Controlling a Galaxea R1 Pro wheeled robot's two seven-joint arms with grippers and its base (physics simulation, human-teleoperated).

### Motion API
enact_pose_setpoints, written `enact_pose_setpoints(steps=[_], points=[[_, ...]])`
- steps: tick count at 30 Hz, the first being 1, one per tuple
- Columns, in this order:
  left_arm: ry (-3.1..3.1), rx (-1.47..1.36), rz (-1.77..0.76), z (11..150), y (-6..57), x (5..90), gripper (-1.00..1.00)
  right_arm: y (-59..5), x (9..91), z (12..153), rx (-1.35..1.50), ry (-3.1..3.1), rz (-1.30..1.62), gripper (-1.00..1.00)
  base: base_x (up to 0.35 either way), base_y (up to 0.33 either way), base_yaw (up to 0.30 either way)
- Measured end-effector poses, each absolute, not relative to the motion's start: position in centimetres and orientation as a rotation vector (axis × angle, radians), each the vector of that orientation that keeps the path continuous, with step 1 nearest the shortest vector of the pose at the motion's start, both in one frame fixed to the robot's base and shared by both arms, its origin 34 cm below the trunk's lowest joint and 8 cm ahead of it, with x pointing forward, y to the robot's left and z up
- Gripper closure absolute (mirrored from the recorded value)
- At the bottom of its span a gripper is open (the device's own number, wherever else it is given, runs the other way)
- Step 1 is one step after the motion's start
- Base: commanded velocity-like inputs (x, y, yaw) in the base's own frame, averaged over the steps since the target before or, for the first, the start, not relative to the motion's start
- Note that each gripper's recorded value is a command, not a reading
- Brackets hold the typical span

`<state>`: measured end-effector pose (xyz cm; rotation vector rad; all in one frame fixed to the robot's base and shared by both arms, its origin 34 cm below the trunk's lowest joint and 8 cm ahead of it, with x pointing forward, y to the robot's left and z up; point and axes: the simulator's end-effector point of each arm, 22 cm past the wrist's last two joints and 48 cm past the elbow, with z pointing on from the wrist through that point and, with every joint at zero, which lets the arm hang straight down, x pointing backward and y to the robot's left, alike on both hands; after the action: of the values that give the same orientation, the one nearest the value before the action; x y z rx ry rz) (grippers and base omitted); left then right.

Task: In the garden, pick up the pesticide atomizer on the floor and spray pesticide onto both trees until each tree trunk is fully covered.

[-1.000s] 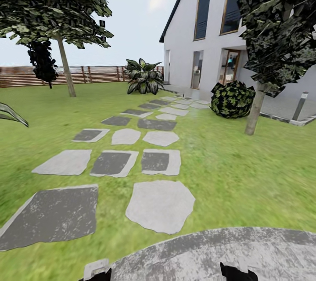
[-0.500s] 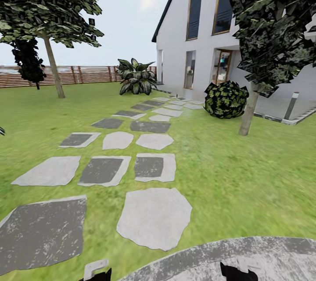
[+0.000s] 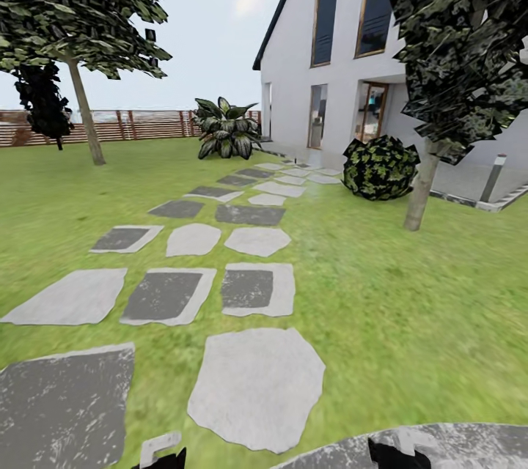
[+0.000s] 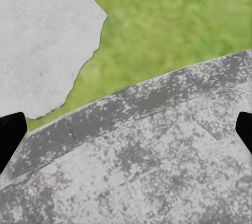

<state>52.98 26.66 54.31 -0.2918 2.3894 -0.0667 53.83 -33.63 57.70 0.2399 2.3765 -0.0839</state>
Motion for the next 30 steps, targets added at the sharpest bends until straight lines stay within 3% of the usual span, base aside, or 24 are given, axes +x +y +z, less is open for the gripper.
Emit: enact_pose_setpoints(steps=[30], points=[[2.39, -0.29, -0.066, 54.29, 26.65, 52.96, -1.0, -33.54, 53.8, 57.66, 0.239, 2.378, -0.079, -1.0, 0.335, 0.0, 0.0]])
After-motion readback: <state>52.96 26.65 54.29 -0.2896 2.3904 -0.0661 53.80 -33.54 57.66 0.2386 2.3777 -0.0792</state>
